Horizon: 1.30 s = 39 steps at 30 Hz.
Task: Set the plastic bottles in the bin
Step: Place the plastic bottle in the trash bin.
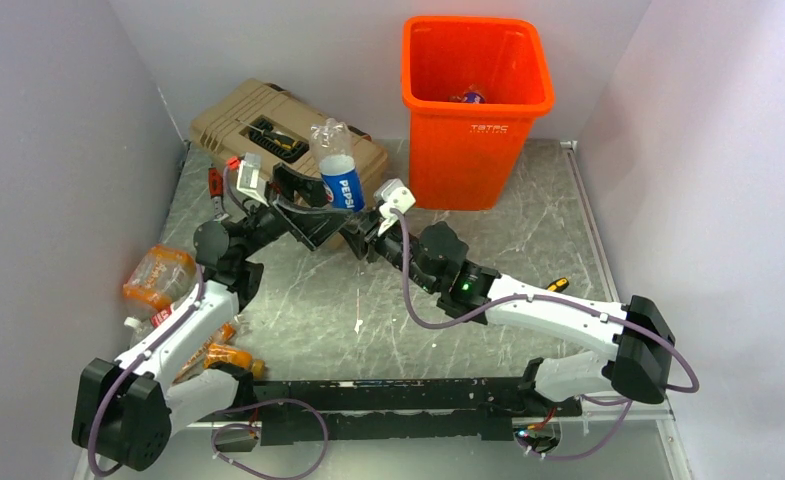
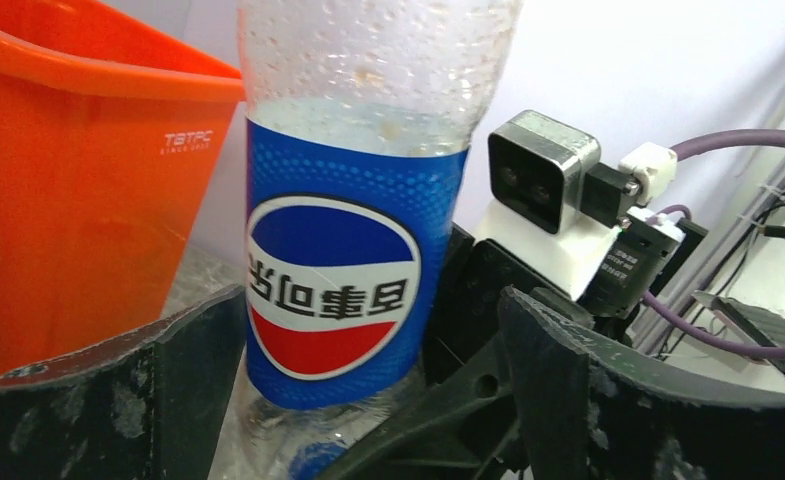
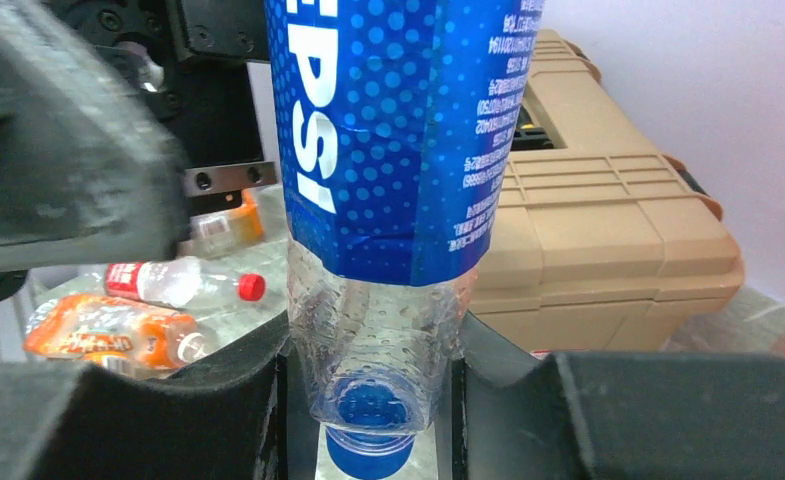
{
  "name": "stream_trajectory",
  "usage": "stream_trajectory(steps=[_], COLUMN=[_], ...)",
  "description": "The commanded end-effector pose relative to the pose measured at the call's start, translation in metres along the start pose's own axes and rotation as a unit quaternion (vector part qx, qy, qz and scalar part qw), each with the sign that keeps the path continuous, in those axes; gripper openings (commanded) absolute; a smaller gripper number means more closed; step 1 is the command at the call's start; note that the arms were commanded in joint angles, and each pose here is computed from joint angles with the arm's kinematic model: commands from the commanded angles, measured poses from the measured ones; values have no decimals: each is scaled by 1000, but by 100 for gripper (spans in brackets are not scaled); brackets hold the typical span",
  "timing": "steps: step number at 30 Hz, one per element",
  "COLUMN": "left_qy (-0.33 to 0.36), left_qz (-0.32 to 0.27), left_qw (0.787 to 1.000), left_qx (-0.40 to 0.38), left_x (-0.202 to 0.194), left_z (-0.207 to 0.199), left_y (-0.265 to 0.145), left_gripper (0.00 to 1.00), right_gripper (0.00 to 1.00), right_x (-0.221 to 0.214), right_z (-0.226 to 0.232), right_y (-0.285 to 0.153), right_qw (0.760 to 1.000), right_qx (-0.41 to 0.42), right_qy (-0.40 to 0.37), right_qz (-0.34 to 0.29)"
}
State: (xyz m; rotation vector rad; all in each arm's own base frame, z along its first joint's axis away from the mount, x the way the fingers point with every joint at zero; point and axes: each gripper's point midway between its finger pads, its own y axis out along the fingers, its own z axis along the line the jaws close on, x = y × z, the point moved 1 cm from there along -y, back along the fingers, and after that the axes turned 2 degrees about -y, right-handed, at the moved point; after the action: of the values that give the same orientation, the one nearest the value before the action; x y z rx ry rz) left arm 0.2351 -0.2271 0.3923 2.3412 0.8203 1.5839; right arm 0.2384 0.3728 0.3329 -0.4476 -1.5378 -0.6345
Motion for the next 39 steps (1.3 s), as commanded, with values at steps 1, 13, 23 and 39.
stream_trajectory(steps=[1,13,23,39], left_qy=[16,101,70,84], left_qz=[-3,-71,-13,-2], left_qw=[1000,984,976,971], left_qx=[-17,128,204,224], left_x=[10,54,40,32], left_z=[-17,-6,31,46], left_y=[2,-20,-20,-25], left_gripper=[99,99,99,100], right_gripper=[0,0,0,0], right_x=[25,52,177,218], right_z=[-16,-85,-144,-309], right_y=[-6,-90,-138,-45], right_qw=[998,977,909,814], right_qx=[-46,-209,-385,-542], right_qy=[-25,-46,-59,-148], right_qz=[-28,-14,-149,-148])
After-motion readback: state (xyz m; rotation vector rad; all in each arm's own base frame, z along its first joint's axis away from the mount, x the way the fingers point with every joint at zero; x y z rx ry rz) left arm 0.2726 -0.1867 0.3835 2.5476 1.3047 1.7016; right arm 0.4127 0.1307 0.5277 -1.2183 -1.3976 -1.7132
